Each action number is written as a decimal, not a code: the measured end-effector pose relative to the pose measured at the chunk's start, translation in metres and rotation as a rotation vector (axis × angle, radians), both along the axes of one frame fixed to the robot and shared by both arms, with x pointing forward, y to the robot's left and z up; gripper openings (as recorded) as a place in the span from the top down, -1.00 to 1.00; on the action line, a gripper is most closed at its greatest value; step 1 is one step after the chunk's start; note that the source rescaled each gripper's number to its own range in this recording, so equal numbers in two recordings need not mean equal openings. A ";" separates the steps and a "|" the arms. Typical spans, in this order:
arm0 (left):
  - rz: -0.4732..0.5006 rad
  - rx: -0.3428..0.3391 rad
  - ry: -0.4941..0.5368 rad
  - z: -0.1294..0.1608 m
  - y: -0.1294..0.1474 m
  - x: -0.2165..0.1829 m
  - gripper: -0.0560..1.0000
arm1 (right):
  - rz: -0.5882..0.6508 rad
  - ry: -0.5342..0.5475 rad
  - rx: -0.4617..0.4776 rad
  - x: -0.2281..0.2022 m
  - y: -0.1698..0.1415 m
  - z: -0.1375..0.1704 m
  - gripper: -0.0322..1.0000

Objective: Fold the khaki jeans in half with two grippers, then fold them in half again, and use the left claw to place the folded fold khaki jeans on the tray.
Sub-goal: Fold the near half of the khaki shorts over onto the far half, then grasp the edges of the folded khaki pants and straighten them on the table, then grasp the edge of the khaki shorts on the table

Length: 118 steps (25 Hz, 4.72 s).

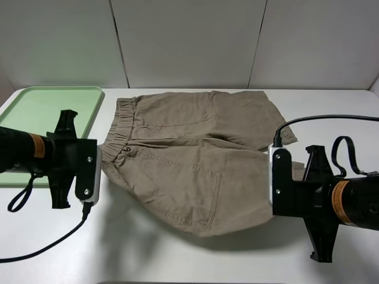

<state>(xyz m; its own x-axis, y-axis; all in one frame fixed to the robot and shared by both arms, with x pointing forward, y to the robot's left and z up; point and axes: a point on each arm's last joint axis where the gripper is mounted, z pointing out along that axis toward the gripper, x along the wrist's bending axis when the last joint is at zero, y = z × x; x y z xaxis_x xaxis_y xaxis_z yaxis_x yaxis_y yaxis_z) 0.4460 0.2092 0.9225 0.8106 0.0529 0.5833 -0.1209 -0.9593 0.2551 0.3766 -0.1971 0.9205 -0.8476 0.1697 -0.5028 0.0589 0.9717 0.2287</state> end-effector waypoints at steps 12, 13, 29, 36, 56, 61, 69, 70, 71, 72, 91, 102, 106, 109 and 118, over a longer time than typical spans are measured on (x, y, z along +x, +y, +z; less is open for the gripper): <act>0.416 -0.357 0.083 0.021 0.003 -0.004 0.89 | -0.498 -0.132 0.375 0.051 0.007 0.063 0.94; 0.466 -0.398 0.101 0.022 0.003 -0.004 0.89 | -0.546 -0.138 0.404 0.057 0.004 0.066 0.94; 0.761 -0.736 0.059 0.047 0.015 0.024 0.89 | -0.719 -0.142 0.654 0.123 -0.018 0.080 0.94; 0.784 -0.725 -0.032 0.051 0.037 0.034 0.89 | -0.685 -0.126 0.691 0.155 -0.003 0.079 0.94; 0.918 -0.902 -0.193 0.009 0.050 0.074 0.76 | -0.619 -0.060 0.833 0.195 -0.007 0.061 0.76; 0.945 -0.919 -0.233 0.006 0.054 0.077 0.06 | -0.661 -0.070 0.903 0.200 -0.018 0.065 -0.45; 0.899 -0.999 -0.362 0.019 0.055 0.081 -0.59 | -0.674 -0.163 0.961 0.212 -0.022 0.081 -0.91; 0.899 -1.000 -0.363 0.019 0.055 0.081 -0.60 | -0.673 -0.173 0.970 0.212 -0.022 0.082 -0.91; 0.897 -1.002 -0.367 0.020 0.055 0.081 -0.60 | -0.671 -0.185 0.973 0.213 -0.022 0.083 -0.91; 0.897 -1.003 -0.368 0.020 0.055 0.081 -0.60 | -0.673 -0.196 0.975 0.213 -0.023 0.084 -0.91; 0.859 -0.991 -0.359 0.020 0.053 0.081 -0.61 | -0.754 -0.201 0.926 0.213 -0.029 0.081 -0.91; 0.768 -1.036 -0.428 0.055 0.049 0.078 -0.61 | -0.701 -0.298 0.980 0.198 -0.032 0.123 -0.91; 0.707 -1.057 -0.470 0.090 0.047 0.077 -0.61 | -0.690 -0.330 0.993 0.191 -0.034 0.137 -0.91; 0.678 -1.050 -0.469 0.117 0.046 0.071 -0.61 | -0.685 -0.361 1.003 0.183 -0.037 0.151 -0.91; 0.695 -1.189 -0.476 0.185 0.054 0.021 -0.61 | -0.608 -0.510 1.096 0.145 -0.044 0.209 -1.00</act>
<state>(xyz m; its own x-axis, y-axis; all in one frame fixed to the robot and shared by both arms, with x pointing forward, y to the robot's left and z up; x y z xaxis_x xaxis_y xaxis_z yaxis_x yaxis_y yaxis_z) 0.4671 0.2635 1.1071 0.1674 0.9789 0.1176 -0.0282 -0.1144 0.9930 0.5213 -0.2411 1.1296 -0.2567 0.9612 -0.1011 0.0877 0.1273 0.9880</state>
